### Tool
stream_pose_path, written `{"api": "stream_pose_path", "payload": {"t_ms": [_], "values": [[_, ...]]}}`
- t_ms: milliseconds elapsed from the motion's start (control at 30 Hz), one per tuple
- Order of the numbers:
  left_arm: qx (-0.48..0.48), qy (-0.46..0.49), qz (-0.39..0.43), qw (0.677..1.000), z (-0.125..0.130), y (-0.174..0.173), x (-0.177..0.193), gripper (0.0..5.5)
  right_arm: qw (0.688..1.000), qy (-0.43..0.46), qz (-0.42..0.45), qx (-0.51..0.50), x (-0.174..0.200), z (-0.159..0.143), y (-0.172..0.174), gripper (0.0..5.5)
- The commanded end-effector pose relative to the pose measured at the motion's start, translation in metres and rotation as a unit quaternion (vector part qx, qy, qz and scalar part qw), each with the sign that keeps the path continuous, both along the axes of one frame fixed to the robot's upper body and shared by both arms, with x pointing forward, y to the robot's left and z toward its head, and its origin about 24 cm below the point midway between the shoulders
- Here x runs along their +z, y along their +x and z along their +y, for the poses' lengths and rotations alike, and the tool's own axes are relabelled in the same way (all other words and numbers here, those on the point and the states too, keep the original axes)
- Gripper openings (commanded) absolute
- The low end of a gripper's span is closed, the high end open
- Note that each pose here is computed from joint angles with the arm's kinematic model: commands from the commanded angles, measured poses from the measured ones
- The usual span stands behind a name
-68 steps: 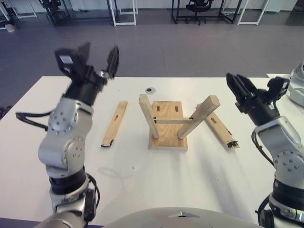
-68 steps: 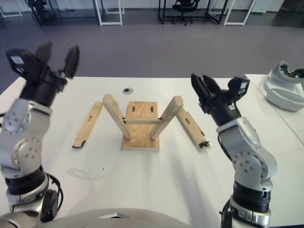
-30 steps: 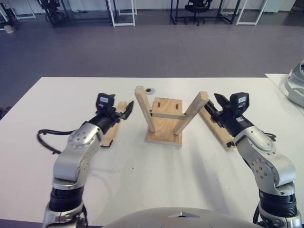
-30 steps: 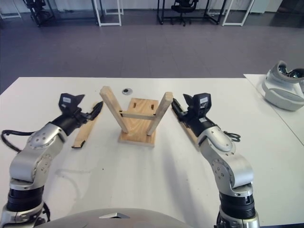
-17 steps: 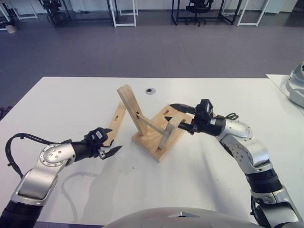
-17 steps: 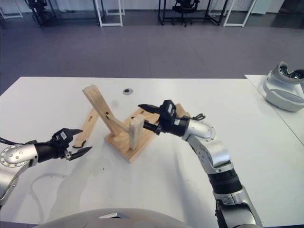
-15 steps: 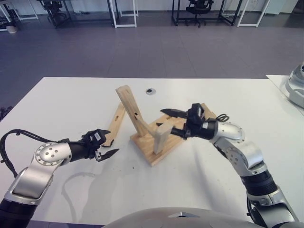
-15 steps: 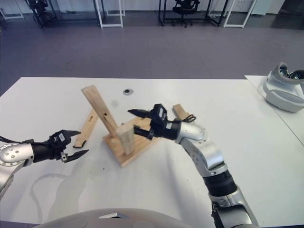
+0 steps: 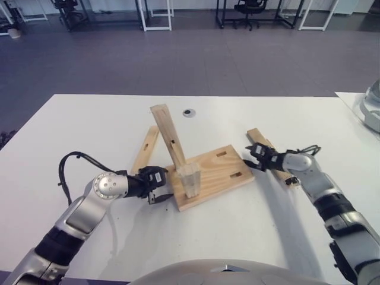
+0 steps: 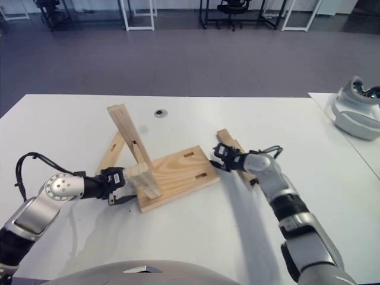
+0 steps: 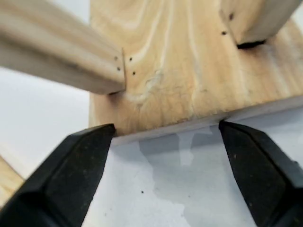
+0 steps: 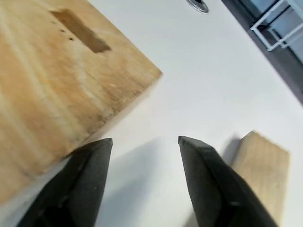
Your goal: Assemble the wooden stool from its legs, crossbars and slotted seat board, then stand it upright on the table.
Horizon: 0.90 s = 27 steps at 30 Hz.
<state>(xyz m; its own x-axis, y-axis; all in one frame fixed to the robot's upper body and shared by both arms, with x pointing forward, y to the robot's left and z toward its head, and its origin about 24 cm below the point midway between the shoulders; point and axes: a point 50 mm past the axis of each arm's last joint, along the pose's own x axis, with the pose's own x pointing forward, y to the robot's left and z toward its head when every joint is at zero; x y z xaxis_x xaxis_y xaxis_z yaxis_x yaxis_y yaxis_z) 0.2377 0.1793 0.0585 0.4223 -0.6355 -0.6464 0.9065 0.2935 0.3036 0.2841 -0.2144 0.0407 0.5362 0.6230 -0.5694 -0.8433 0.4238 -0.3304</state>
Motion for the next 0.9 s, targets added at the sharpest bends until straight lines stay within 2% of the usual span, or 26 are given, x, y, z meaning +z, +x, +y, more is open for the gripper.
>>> {"api": "stream_pose_path", "payload": {"t_ms": [33,133,200,300,400,500,600,700,767,900], "values": [[0.017,-0.036,-0.053,0.998,-0.024,0.060,0.005,4.10,0.994,0.086,0.007,0.069,0.021,0.015,-0.023,2.65],[0.039,-0.045,-0.093,0.994,-0.020,0.095,0.017,4.10,0.993,0.094,0.002,0.071,0.050,-0.003,-0.038,2.65],[0.042,-0.045,-0.118,0.991,-0.003,0.102,0.028,4.10,0.996,0.072,-0.032,0.039,0.062,-0.015,-0.029,2.65],[0.031,-0.042,-0.146,0.988,0.026,0.092,0.046,4.10,0.994,0.064,-0.091,-0.012,0.069,-0.015,-0.002,2.65],[-0.012,-0.028,-0.144,0.989,0.037,0.070,0.062,4.10,0.991,0.050,-0.110,-0.054,0.052,-0.009,0.024,2.65],[-0.111,-0.010,-0.077,0.991,0.017,0.029,0.056,4.10,0.990,0.031,-0.114,-0.077,0.032,-0.001,0.047,2.65],[-0.156,-0.004,-0.027,0.987,-0.007,0.006,0.041,4.10,0.997,0.007,-0.067,-0.024,0.008,0.008,0.046,2.65],[-0.134,0.050,-0.008,0.990,-0.020,0.005,0.008,4.10,0.999,0.017,-0.017,0.041,-0.007,0.011,0.032,2.65],[-0.108,0.037,0.000,0.993,-0.034,0.005,-0.009,4.10,0.996,0.053,-0.007,0.065,-0.006,0.015,0.026,2.65],[-0.031,0.024,-0.042,0.998,-0.040,0.032,-0.013,4.10,0.992,0.100,-0.004,0.083,-0.006,0.026,0.010,2.65]]}}
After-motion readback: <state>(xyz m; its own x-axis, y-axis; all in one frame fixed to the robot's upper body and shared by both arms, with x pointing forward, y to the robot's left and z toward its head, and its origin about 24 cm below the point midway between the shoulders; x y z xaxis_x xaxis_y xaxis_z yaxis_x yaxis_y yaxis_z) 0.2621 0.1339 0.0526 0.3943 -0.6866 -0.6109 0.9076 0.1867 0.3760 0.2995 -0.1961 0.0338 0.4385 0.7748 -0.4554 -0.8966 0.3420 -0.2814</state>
